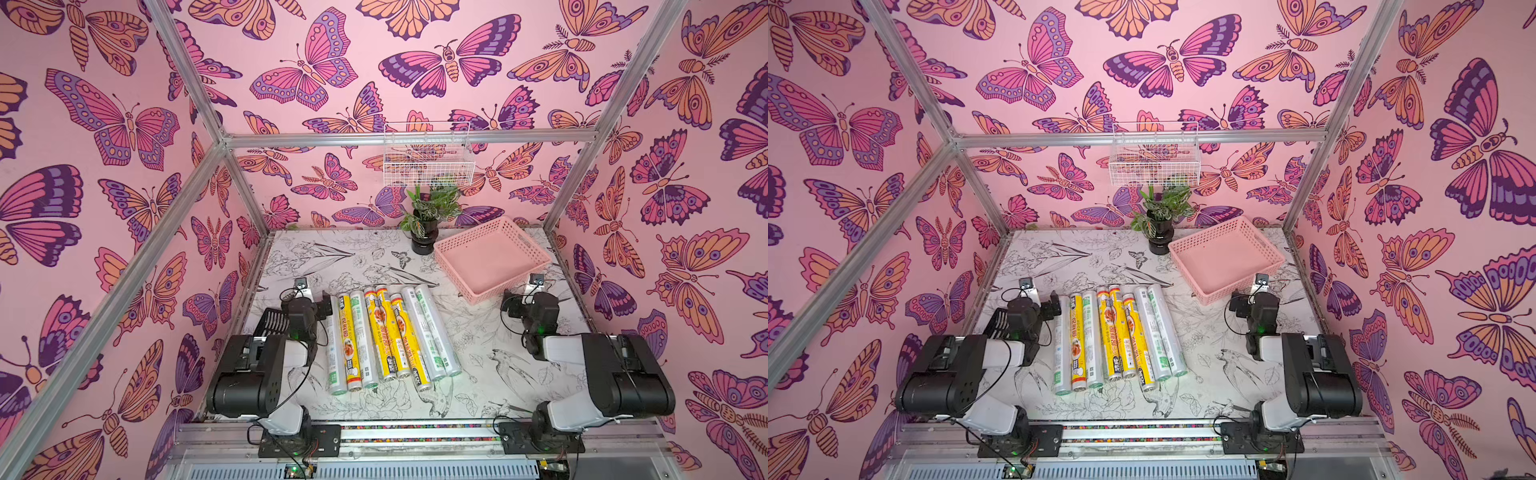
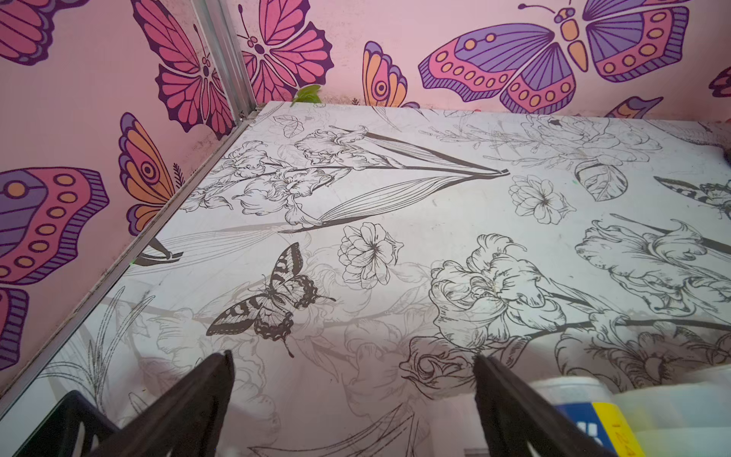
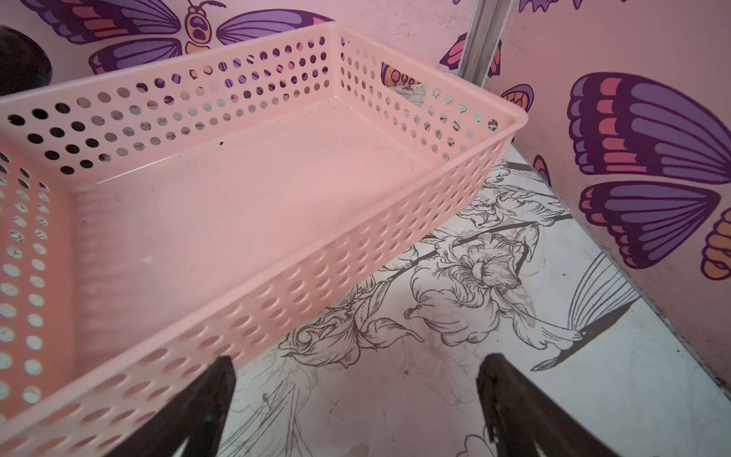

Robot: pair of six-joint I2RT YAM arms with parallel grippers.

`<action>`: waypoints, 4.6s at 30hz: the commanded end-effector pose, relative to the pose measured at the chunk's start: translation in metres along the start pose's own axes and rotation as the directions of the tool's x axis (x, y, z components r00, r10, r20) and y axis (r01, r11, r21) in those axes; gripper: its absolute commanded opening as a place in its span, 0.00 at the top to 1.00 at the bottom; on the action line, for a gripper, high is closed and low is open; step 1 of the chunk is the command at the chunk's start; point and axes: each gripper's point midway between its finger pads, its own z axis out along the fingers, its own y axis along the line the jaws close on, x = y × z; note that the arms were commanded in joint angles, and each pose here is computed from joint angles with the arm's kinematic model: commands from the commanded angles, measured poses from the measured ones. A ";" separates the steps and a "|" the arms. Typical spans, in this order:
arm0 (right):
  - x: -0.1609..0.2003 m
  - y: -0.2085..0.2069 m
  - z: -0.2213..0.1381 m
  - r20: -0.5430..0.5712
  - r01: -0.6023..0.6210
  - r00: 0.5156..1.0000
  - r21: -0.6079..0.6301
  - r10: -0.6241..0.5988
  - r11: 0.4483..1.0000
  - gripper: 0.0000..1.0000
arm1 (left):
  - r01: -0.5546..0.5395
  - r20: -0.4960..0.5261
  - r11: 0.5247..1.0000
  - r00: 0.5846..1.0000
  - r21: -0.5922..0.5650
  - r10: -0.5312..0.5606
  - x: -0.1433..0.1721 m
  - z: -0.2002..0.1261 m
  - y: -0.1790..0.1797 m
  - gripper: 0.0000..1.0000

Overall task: Put the plastic wrap into the basket
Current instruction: Move the basket to the center of the board.

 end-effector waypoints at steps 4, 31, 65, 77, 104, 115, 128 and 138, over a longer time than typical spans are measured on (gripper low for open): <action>-0.011 0.002 0.000 0.027 -0.008 1.000 -0.012 0.008 1.000 0.01 | -0.002 0.014 1.000 1.000 0.010 0.002 -0.002 -0.001 -0.001 0.00; -0.053 -0.024 -0.051 -0.109 -0.408 0.898 0.158 0.426 0.899 0.01 | 0.036 0.130 0.999 0.991 -0.025 -0.033 -0.014 -0.033 0.013 0.00; 0.011 0.007 0.001 -0.582 -0.333 0.663 0.335 0.471 0.881 0.60 | 0.378 -0.170 0.835 0.926 0.399 -0.337 -0.109 -0.087 -0.069 0.00; 0.014 -0.087 -0.062 -0.460 -0.239 0.697 0.573 0.549 0.784 0.56 | 0.310 -0.224 0.842 0.947 0.442 -0.232 -0.101 -0.082 -0.098 0.00; -0.048 0.150 0.064 -0.672 -0.243 0.717 0.007 0.185 0.970 0.53 | 0.298 -0.330 0.788 0.935 0.539 -0.128 -0.090 -0.096 -0.158 0.00; -0.012 0.137 0.037 -0.752 -0.105 0.659 -0.052 0.030 0.993 0.78 | 0.285 -0.334 0.794 0.936 0.537 -0.111 -0.089 -0.093 -0.159 0.00; 0.053 0.144 -0.068 -0.799 0.005 0.534 -0.325 -0.277 0.946 0.80 | 0.308 -0.398 0.777 0.914 0.549 -0.082 -0.075 -0.080 -0.175 0.00; 0.056 0.185 -0.089 -0.743 0.002 0.542 -0.467 -0.393 0.884 0.80 | 0.319 -0.421 0.752 0.905 0.577 -0.061 -0.073 -0.081 -0.191 0.00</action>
